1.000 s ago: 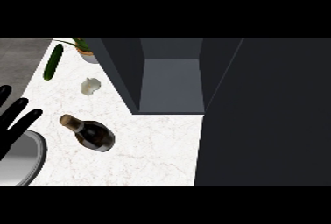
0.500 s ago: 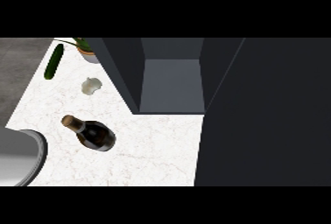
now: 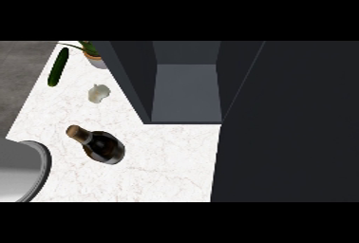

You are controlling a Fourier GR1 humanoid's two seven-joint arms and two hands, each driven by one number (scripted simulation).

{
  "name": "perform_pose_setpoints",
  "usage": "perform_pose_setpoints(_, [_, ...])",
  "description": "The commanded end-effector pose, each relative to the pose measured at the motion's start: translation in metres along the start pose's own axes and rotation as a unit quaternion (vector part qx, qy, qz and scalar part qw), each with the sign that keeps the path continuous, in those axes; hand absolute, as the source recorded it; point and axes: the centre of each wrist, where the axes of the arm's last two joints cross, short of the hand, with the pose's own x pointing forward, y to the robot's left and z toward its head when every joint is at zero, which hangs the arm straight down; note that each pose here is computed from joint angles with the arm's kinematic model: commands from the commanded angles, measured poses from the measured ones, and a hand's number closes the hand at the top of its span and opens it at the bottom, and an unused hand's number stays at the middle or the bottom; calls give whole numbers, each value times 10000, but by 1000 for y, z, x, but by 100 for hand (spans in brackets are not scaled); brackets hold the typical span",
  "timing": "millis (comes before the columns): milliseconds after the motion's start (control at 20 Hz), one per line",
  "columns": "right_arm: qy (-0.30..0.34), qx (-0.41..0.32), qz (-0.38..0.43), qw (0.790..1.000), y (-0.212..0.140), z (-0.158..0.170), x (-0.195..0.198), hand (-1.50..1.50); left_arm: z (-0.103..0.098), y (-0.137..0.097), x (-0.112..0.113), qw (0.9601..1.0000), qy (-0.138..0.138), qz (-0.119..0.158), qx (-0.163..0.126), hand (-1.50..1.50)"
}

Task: Pick up the wine, place it into the cabinet and close the cabinet

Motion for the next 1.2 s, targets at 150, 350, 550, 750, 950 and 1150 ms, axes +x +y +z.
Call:
perform_pose_setpoints(150, [-78,83,-267,9996,8,7,22,-150,13,17,4,9989,198,59,430,-150])
perform_pose_setpoints(350, [-159,96,-211,9996,7,9,11,-150,15,37,10,9968,277,-29,743,-150])
perform_pose_setpoints(550, [-150,117,-245,9995,3,10,25,-150,0,54,-2,9949,178,-278,956,-150])
perform_pose_setpoints(750, [-140,59,-202,9997,6,-14,20,-150,16,70,-28,9924,293,-399,1127,-150])
perform_pose_setpoints(950, [-134,143,-186,9996,11,1,25,-150,26,101,-4,9859,206,-610,1547,-150])
perform_pose_setpoints(1150, [-197,239,-84,9995,2,11,34,-150,23,119,-41,9834,373,-652,1653,-150])
